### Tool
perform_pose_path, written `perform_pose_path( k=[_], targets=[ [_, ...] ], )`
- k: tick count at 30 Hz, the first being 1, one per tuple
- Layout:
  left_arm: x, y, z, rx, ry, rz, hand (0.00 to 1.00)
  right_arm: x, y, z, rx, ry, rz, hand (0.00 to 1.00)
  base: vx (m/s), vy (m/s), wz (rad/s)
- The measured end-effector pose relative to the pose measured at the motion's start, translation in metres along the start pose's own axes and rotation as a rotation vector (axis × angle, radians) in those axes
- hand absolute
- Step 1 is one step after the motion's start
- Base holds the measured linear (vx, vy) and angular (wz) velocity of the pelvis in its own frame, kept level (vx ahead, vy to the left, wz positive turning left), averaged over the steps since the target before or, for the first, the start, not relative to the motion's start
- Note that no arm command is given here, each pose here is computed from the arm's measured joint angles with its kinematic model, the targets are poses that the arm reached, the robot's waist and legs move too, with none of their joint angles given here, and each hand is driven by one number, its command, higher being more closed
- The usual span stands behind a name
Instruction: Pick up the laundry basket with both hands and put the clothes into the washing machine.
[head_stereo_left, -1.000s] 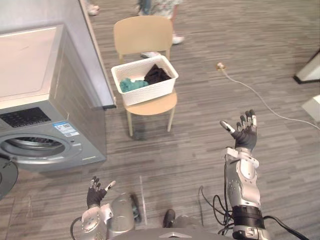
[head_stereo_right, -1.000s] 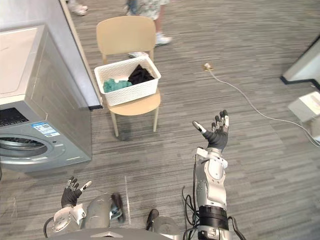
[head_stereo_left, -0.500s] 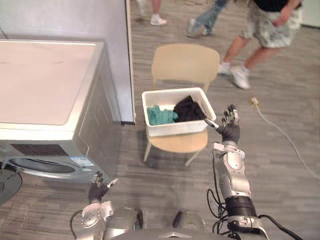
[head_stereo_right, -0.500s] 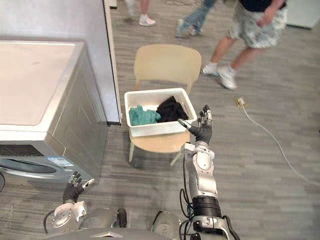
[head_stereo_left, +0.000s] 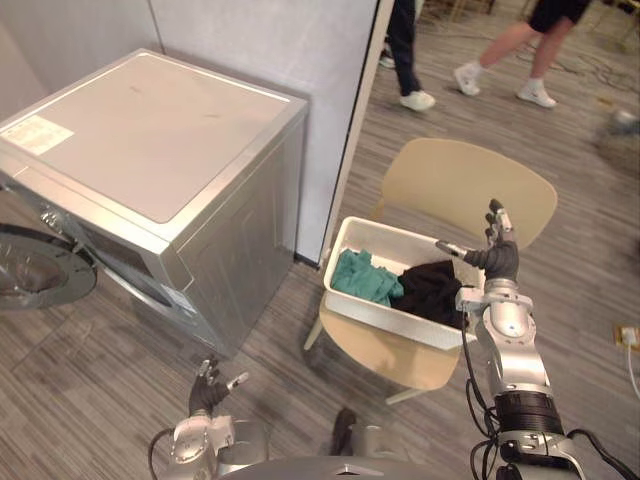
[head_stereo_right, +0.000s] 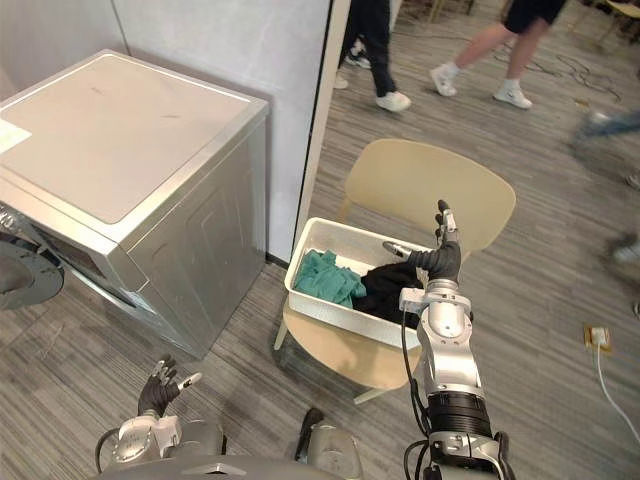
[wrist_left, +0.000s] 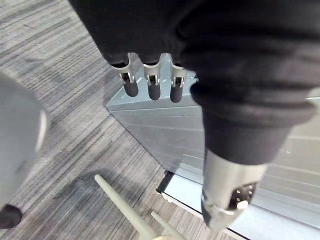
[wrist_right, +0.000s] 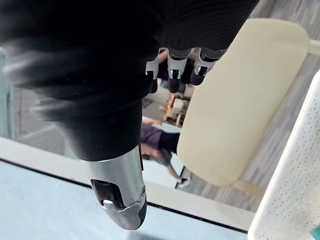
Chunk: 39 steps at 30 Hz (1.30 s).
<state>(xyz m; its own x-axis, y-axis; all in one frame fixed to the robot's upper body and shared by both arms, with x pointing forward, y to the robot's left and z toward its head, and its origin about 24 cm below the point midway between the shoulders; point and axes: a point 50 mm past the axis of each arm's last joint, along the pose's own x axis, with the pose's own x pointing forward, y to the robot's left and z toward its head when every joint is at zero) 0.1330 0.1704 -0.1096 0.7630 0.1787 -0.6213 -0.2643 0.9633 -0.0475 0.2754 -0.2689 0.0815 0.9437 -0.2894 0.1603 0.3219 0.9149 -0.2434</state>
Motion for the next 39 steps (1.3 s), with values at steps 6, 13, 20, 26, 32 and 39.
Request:
perform_pose_path(
  k=[6, 13, 20, 26, 32, 39],
  targets=[
    [-0.004, 0.001, -0.005, -0.001, 0.012, -0.019, 0.0, 0.002, 0.008, -0.017, -0.13, 0.09, 0.104, 0.0, 0.01, 0.043, 0.03],
    [0.006, -0.014, 0.052, 0.0, -0.216, -0.101, 0.0, 0.102, -0.003, 0.082, -0.404, -0.111, 0.105, 0.0, -0.04, 0.159, -0.17],
    [0.01, -0.03, 0.066, -0.138, -0.255, -0.157, 0.0, 0.134, -0.037, 0.137, -0.653, -0.134, 0.028, 0.0, -0.04, 0.028, 0.01],
    [0.025, -0.051, 0.091, -0.227, -0.291, -0.22, 0.0, 0.145, -0.055, 0.144, -0.766, -0.029, 0.009, 0.0, -0.08, -0.005, -0.01],
    [0.036, -0.072, 0.108, -0.222, -0.305, -0.264, 0.0, 0.147, -0.01, 0.137, -0.793, -0.057, 0.131, 0.0, -0.01, -0.049, -0.02],
    [0.04, -0.084, 0.124, -0.234, -0.33, -0.29, 0.0, 0.148, 0.011, 0.128, -0.83, -0.027, 0.175, 0.0, 0.0, -0.054, 0.11]
  ],
)
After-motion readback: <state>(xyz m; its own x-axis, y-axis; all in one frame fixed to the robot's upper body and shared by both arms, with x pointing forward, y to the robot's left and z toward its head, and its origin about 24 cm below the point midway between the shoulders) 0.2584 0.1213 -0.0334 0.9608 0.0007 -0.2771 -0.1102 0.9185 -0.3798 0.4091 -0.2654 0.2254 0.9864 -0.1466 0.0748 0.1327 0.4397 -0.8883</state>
